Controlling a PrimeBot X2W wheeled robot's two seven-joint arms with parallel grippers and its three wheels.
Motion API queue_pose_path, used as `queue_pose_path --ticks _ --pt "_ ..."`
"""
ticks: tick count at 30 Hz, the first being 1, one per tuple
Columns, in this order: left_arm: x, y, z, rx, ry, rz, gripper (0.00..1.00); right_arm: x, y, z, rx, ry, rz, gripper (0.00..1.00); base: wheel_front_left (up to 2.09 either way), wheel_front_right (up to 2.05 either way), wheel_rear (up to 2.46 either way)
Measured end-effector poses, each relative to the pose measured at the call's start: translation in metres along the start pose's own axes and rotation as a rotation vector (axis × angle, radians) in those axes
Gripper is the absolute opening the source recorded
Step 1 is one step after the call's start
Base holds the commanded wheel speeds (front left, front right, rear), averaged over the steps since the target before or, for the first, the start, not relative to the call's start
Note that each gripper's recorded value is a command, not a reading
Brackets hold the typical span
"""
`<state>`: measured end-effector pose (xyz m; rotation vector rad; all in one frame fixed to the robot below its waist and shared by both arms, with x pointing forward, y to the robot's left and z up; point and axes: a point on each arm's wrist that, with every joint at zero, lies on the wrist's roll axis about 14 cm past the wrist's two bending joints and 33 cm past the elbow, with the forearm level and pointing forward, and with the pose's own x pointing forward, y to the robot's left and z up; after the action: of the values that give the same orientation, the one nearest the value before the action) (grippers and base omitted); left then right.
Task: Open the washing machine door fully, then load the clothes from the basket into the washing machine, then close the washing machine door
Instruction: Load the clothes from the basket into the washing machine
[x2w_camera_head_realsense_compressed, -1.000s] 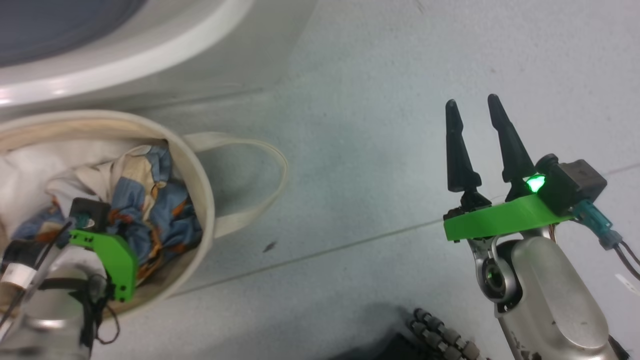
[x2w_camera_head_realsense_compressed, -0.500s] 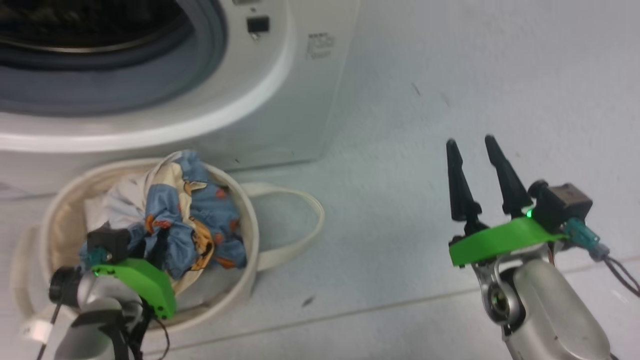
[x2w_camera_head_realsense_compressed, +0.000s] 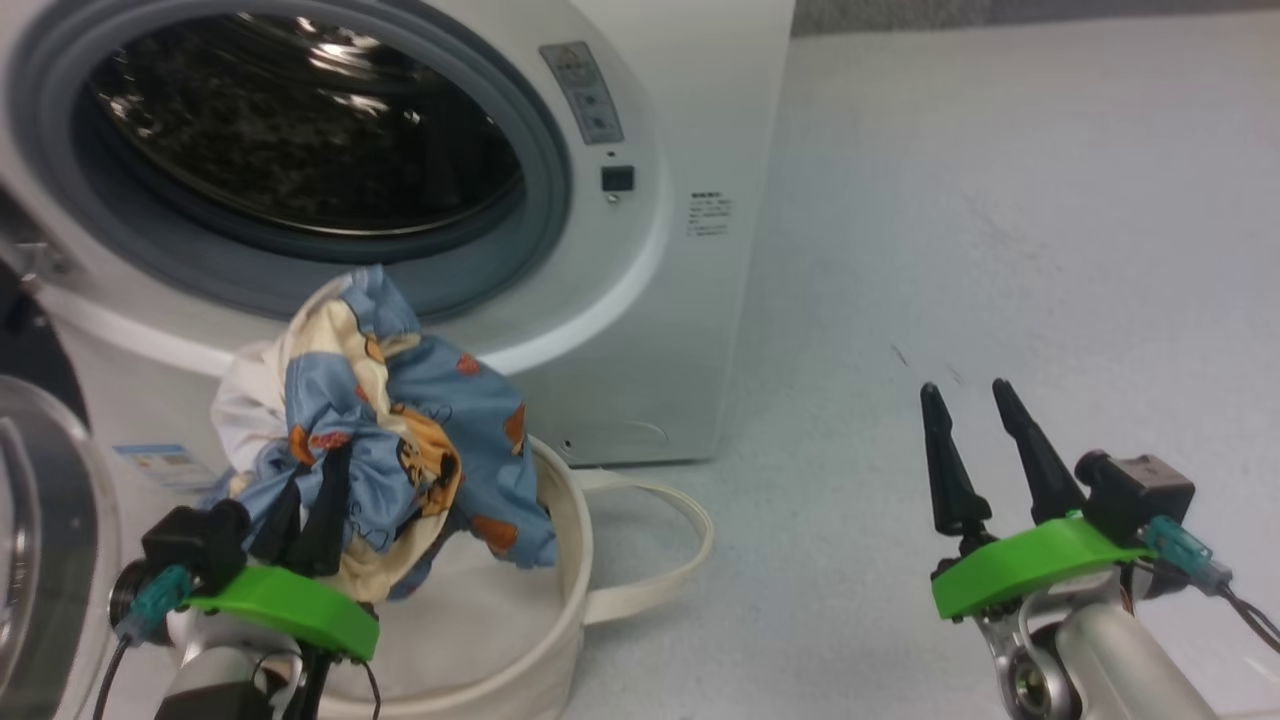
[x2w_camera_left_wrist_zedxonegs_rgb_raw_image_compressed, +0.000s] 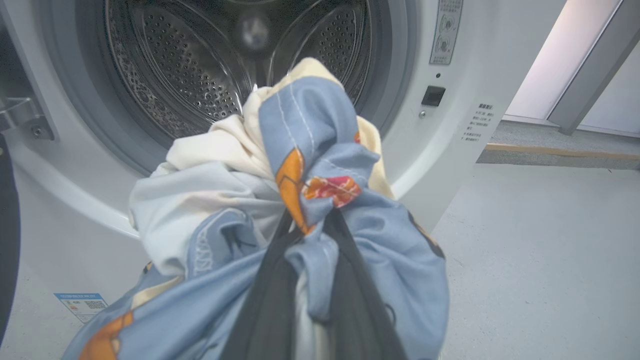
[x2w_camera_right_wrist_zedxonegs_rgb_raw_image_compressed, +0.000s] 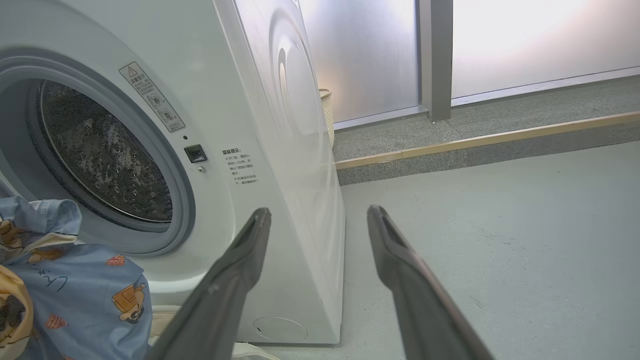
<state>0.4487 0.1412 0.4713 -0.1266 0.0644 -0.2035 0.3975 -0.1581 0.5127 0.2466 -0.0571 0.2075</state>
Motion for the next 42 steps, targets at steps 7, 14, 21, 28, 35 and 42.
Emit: queue_pose_path --ticks 7,14,21,28,35,42 --pt "-0.018 0.006 0.03 -0.013 -0.1 0.036 0.0 -0.001 0.013 0.006 0.011 -0.017 0.035 1.0 0.0 0.0 0.0" --pt "-0.018 0.006 0.041 -0.021 -0.139 0.047 0.0 -0.004 0.012 0.006 0.015 -0.016 0.032 1.0 0.0 0.0 0.0" --pt "0.007 0.006 0.068 -0.034 -0.213 0.05 0.0 -0.007 0.003 0.0 0.01 0.005 0.011 1.0 0.0 0.0 0.0" --pt "0.05 0.015 0.123 -0.044 -0.354 0.083 0.0 -0.008 -0.012 -0.012 -0.008 0.045 -0.019 1.0 0.0 0.0 0.0" --pt "0.105 0.03 0.087 -0.086 -0.25 0.126 0.0 0.003 -0.031 -0.022 -0.038 0.076 -0.05 1.0 0.0 0.0 0.0" --pt "0.161 0.038 0.051 -0.069 -0.163 0.126 0.0 0.011 -0.056 -0.041 -0.066 0.122 -0.107 1.0 0.0 0.0 0.0"
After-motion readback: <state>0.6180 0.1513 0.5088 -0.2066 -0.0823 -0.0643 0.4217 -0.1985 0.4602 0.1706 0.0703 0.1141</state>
